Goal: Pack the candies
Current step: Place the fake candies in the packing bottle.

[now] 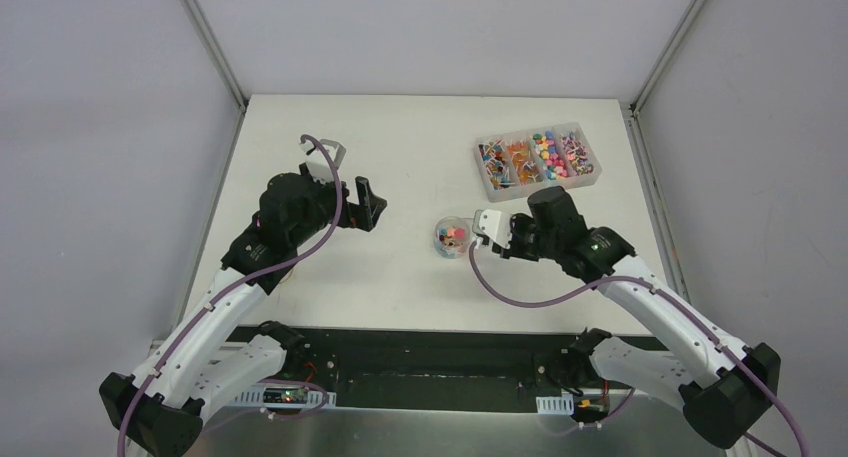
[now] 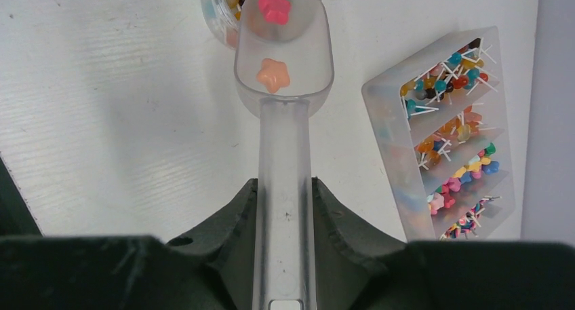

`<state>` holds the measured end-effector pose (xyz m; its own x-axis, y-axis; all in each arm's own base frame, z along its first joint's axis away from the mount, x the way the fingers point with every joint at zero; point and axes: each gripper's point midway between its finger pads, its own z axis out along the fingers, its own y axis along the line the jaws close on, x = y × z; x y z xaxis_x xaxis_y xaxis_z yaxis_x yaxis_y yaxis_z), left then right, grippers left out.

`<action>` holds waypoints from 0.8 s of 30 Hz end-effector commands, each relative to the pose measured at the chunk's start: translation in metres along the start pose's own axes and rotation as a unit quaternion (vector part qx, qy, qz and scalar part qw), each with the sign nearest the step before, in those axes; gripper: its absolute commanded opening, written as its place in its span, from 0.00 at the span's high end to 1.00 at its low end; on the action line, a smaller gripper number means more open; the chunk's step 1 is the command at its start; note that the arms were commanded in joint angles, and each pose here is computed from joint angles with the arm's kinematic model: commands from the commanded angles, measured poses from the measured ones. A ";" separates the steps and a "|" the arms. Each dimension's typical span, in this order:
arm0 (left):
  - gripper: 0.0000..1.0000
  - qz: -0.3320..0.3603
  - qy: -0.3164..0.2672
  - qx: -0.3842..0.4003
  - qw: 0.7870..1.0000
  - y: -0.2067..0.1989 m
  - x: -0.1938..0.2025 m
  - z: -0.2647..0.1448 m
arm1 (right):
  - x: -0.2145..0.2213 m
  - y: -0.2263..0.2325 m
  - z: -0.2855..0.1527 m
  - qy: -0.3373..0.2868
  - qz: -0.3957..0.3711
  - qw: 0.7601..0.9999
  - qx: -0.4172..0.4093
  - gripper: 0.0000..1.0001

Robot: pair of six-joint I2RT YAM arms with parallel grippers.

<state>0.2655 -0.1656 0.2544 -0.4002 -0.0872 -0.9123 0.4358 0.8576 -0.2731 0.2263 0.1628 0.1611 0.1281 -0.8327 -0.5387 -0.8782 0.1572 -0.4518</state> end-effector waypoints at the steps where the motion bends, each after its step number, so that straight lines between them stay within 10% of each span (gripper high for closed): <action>1: 0.01 0.007 -0.016 -0.004 1.000 0.000 -0.005 -0.003 | -0.012 -0.026 -0.009 0.014 -0.018 0.999 0.047 1.00; 24: 0.01 0.017 -0.007 -0.066 0.998 0.023 -0.003 -0.001 | -0.025 -0.038 -0.022 0.069 -0.074 0.992 0.077 1.00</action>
<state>0.2710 -0.1530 0.2482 -0.4028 -0.0851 -0.9113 0.3686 0.8963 -0.2466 0.2362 0.1698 0.1876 0.1919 -0.9002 -0.3910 -0.8083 0.0810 -0.5832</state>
